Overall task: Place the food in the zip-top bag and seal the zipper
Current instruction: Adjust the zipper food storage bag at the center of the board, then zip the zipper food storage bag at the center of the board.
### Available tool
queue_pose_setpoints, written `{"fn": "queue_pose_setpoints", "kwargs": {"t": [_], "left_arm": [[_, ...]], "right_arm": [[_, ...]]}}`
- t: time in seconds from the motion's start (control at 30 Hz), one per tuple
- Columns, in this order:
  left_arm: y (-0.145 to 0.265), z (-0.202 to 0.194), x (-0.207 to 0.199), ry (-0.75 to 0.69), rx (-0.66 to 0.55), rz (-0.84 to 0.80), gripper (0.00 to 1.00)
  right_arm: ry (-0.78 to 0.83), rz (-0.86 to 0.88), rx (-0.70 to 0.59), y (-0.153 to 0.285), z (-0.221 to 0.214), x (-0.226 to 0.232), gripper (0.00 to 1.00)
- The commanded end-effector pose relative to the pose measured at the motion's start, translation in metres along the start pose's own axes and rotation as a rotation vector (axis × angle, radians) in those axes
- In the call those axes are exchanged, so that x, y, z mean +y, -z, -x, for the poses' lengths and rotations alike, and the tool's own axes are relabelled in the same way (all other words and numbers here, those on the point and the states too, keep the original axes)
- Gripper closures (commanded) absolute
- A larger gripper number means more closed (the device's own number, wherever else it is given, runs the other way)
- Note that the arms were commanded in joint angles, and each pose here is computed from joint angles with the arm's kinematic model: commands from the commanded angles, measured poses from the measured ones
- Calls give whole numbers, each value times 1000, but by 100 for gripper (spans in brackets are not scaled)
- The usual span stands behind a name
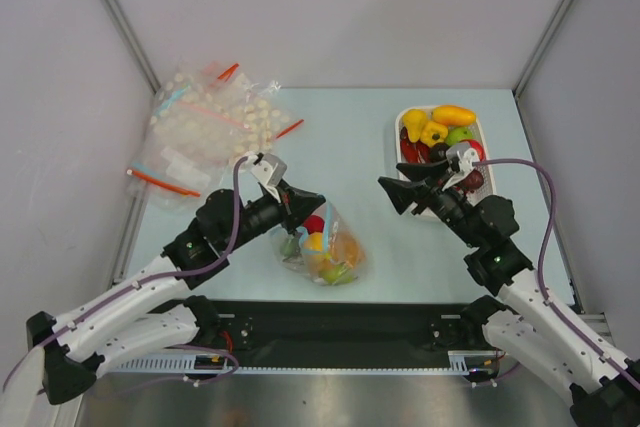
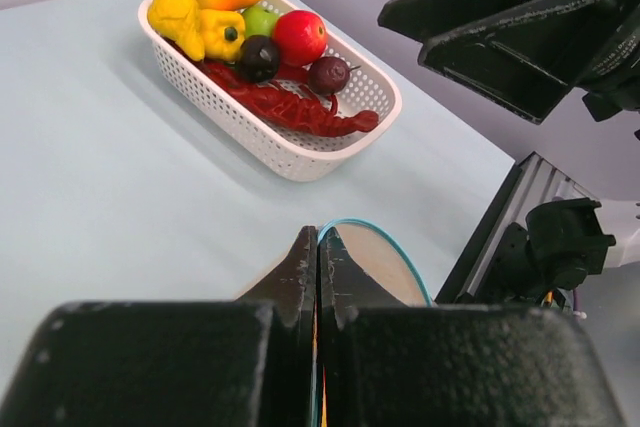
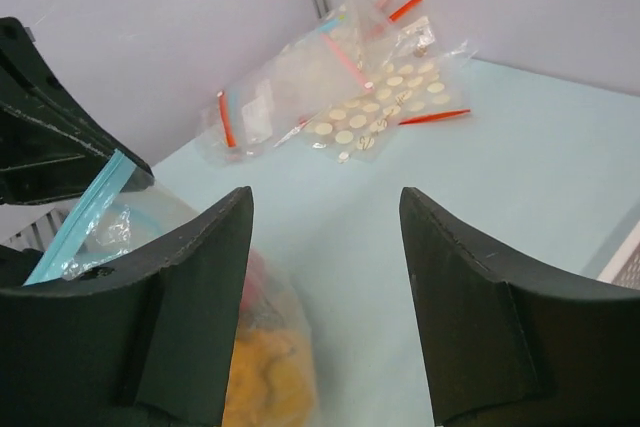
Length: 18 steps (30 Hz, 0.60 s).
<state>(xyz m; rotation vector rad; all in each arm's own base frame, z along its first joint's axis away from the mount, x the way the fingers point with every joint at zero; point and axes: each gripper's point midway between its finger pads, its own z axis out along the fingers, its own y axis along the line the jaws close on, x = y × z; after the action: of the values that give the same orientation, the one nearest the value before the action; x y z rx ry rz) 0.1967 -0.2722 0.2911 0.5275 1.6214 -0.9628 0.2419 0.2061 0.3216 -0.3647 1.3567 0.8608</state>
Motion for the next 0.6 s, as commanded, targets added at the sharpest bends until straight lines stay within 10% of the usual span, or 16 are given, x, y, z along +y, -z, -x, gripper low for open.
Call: {"fn": "queue_pose_setpoints", "kwargs": {"t": [0.0, 0.2, 0.57], "left_arm": [[-4, 18, -5, -10, -66, -17, 100], [-13, 8, 13, -30, -23, 73, 100], [-14, 3, 44, -73, -21, 223, 100]], "right_arm": [[47, 93, -20, 6, 7, 13, 35], [92, 441, 73, 14, -11, 67, 38], [312, 544, 231, 7, -79, 97, 48]]}}
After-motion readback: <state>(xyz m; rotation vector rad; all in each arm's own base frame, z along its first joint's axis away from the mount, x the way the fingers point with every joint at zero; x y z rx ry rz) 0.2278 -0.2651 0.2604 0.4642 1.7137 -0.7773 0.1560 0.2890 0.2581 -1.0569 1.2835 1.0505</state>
